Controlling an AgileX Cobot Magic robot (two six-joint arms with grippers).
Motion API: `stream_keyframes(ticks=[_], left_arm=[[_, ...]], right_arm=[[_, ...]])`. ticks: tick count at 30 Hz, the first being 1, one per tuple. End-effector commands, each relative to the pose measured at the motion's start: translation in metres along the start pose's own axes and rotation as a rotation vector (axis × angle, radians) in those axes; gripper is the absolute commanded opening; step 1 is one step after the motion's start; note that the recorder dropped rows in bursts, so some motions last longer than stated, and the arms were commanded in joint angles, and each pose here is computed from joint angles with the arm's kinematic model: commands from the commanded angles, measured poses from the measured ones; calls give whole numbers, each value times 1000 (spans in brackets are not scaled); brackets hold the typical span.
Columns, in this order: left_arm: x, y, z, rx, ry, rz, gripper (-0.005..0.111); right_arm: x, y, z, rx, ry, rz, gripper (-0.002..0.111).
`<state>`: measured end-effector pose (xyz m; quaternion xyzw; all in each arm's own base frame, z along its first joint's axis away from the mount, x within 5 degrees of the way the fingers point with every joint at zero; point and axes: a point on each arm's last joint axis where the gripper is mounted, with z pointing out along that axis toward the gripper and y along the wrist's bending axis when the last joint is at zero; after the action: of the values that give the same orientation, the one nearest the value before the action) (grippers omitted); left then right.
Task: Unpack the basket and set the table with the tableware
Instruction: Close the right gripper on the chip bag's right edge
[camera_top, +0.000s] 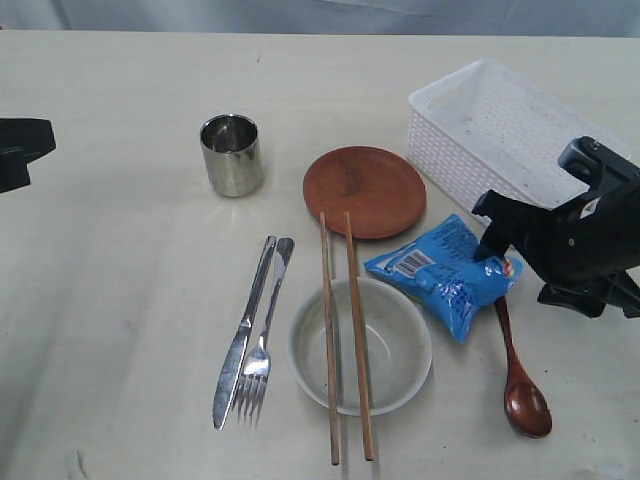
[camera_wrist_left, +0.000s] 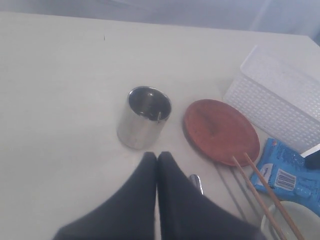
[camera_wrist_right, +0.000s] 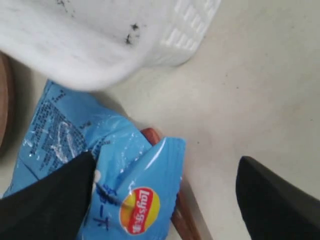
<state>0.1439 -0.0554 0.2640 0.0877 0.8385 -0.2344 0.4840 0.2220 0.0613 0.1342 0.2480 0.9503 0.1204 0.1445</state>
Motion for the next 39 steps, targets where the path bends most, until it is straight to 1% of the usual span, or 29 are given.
stream_keyframes(ticks=[1, 6, 11, 13, 14, 15, 17, 18, 21, 23, 24, 33, 39], left_arm=[[1, -2, 0, 12, 4, -4, 0], [1, -2, 0, 12, 4, -8, 0], [1, -2, 0, 12, 4, -10, 0], [1, -2, 0, 12, 4, -10, 0], [1, -2, 0, 12, 4, -10, 0], [1, -2, 0, 12, 4, -10, 0], [1, -2, 0, 12, 4, -10, 0], [1, -2, 0, 12, 4, -10, 0], [1, -2, 0, 12, 4, -10, 0], [1, -2, 0, 12, 4, -10, 0], [1, -2, 0, 12, 4, -10, 0], [1, -2, 0, 12, 4, -10, 0], [1, -2, 0, 12, 4, -3, 0]], right_arm=[[-1, 0, 0, -4, -13, -7, 73], [-1, 0, 0, -1, -5, -36, 73], [0, 0, 0, 0, -2, -36, 73], [-1, 0, 0, -2, -6, -38, 70], [-1, 0, 0, -3, -9, -38, 67], [-1, 0, 0, -5, -11, -38, 60], [-1, 0, 0, -5, -12, -38, 46], [-1, 0, 0, -5, -12, -38, 36], [-2, 0, 0, -7, -15, -38, 15], [-2, 0, 0, -8, -18, -38, 3], [-2, 0, 0, -8, -18, -33, -1], [-3, 1, -1, -21, -32, -19, 0], [-6, 6, -16, -70, -85, -17, 0]])
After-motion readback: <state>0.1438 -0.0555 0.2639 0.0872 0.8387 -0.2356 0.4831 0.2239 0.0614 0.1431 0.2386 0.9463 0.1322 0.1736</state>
